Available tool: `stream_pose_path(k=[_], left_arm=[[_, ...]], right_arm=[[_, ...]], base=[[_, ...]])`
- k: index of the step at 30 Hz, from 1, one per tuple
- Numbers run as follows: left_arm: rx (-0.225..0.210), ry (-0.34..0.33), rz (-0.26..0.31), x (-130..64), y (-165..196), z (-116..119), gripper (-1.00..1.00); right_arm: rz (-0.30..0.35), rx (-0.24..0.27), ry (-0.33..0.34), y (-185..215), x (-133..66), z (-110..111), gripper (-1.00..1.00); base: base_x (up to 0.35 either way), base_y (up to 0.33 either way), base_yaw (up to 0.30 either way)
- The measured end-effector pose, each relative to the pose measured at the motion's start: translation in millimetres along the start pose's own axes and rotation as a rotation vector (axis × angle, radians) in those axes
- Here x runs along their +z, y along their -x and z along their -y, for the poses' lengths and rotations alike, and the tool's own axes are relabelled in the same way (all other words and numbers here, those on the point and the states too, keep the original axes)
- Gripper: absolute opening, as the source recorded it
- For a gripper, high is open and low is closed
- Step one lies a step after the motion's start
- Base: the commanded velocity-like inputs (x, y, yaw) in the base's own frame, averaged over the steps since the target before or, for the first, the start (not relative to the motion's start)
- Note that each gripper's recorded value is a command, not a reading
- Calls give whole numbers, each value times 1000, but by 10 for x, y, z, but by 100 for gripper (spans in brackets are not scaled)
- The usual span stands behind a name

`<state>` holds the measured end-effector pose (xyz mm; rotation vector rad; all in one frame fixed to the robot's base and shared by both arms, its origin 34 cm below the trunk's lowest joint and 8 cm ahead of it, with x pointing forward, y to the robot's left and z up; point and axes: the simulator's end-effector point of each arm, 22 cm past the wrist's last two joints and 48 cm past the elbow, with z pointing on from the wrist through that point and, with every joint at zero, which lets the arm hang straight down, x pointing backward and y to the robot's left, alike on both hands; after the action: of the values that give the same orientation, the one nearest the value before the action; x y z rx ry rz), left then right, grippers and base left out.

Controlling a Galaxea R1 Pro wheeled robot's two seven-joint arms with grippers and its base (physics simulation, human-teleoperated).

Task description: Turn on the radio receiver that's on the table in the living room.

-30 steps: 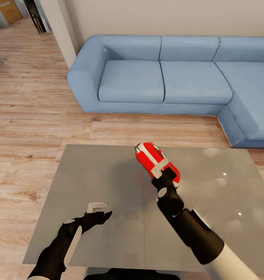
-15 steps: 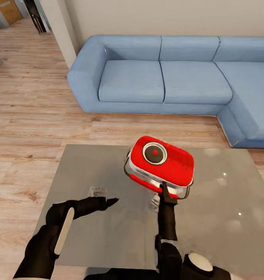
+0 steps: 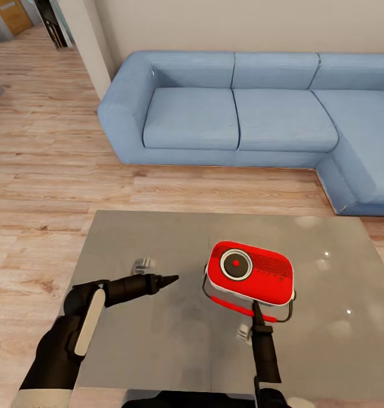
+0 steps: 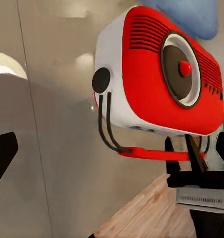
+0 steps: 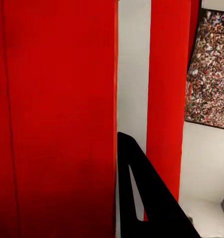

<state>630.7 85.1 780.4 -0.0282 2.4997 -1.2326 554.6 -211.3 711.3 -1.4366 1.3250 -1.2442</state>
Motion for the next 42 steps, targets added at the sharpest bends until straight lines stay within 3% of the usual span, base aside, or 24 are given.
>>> stream_pose_path(k=[7,8,12,14,20,21,38,42], left_arm=[[-21,-47,-6,-7,203,153,100],[-43,-110,16,-21,338,313,100],[-48,-181,54,-75,585,491,100],[-40,-187,62,-76,652,525,100],[-16,-222,92,-72,885,688,100],[-16,-225,93,-69,893,698,-100],[-16,-239,90,-33,897,763,-100],[-20,-241,87,-9,883,778,-100]], right_arm=[[-1,-69,51,42,-161,-287,-100],[-1,-79,30,69,-180,-255,-100],[3,-83,-12,112,-202,-167,-100],[14,-74,-42,204,-216,-84,-100],[16,-67,-54,367,-302,-20,-100],[17,-70,-54,381,-309,-17,-100],[19,-71,-54,454,-330,3,-100],[25,-59,-60,484,-426,19,-100]], base=[[0,0,0],[0,0,0],[0,0,0],[0,0,0],[0,0,0],[0,0,0],[0,0,0],[0,0,0]])
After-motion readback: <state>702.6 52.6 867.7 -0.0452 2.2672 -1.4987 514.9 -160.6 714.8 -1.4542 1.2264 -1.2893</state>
